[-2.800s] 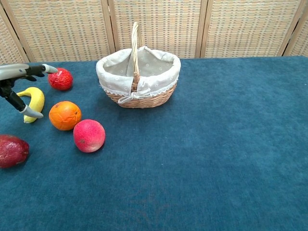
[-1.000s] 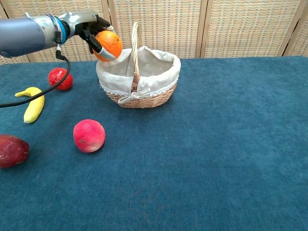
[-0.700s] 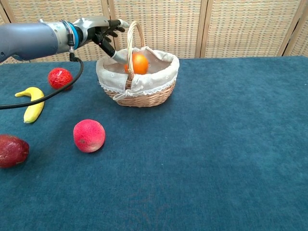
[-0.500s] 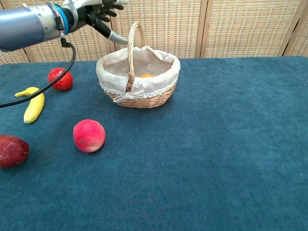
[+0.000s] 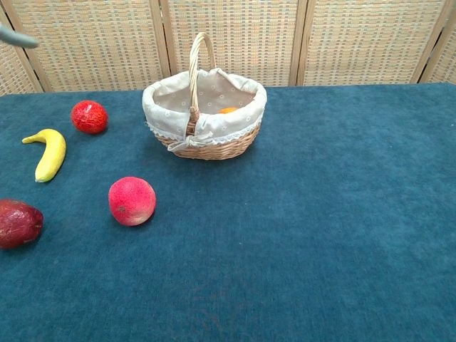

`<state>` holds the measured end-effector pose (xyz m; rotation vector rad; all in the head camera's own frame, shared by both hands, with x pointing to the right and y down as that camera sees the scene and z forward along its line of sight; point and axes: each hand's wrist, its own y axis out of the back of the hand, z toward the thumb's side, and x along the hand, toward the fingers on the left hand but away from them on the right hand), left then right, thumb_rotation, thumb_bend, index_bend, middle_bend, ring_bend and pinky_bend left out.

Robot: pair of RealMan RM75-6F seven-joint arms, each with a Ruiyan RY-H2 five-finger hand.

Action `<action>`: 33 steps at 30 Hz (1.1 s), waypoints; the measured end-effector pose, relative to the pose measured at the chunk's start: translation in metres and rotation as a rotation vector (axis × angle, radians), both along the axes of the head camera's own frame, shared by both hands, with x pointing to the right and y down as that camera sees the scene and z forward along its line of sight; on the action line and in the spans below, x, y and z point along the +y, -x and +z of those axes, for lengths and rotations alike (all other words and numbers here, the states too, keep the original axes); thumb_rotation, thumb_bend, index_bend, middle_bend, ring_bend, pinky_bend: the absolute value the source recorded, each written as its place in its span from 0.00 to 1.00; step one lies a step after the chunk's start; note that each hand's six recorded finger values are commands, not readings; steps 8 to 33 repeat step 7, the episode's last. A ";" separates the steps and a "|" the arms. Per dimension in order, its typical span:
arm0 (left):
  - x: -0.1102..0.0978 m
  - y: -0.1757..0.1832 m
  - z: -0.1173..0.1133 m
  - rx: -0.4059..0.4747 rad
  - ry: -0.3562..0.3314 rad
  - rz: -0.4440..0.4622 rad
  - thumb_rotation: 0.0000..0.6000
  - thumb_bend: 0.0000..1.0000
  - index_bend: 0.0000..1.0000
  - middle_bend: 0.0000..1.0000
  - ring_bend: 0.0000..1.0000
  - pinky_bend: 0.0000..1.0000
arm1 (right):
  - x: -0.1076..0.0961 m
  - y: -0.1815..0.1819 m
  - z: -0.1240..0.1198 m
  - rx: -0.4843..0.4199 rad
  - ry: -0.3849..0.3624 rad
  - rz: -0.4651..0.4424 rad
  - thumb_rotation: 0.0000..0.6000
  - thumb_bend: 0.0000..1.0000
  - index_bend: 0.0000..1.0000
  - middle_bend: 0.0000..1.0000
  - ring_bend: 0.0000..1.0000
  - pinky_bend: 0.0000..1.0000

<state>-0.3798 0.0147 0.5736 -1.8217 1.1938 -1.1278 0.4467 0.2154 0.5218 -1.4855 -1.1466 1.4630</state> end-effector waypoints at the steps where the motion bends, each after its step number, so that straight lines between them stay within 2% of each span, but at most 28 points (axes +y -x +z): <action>1: 0.011 0.012 -0.003 -0.033 -0.002 -0.017 1.00 0.00 0.00 0.00 0.00 0.00 | 0.000 0.001 0.000 -0.002 0.000 -0.003 1.00 0.00 0.00 0.00 0.00 0.00; 3: 0.036 0.038 -0.009 -0.096 0.000 -0.064 1.00 0.00 0.00 0.00 0.00 0.00 | 0.001 0.002 -0.001 -0.004 0.000 -0.010 1.00 0.00 0.00 0.00 0.00 0.00; 7: 0.084 0.075 -0.020 -0.162 0.017 -0.169 1.00 0.00 0.00 0.00 0.00 0.00 | 0.002 0.005 -0.001 -0.010 -0.001 -0.022 1.00 0.00 0.00 0.00 0.00 0.00; 33: 0.084 0.075 -0.020 -0.162 0.017 -0.169 1.00 0.00 0.00 0.00 0.00 0.00 | 0.002 0.005 -0.001 -0.010 -0.001 -0.022 1.00 0.00 0.00 0.00 0.00 0.00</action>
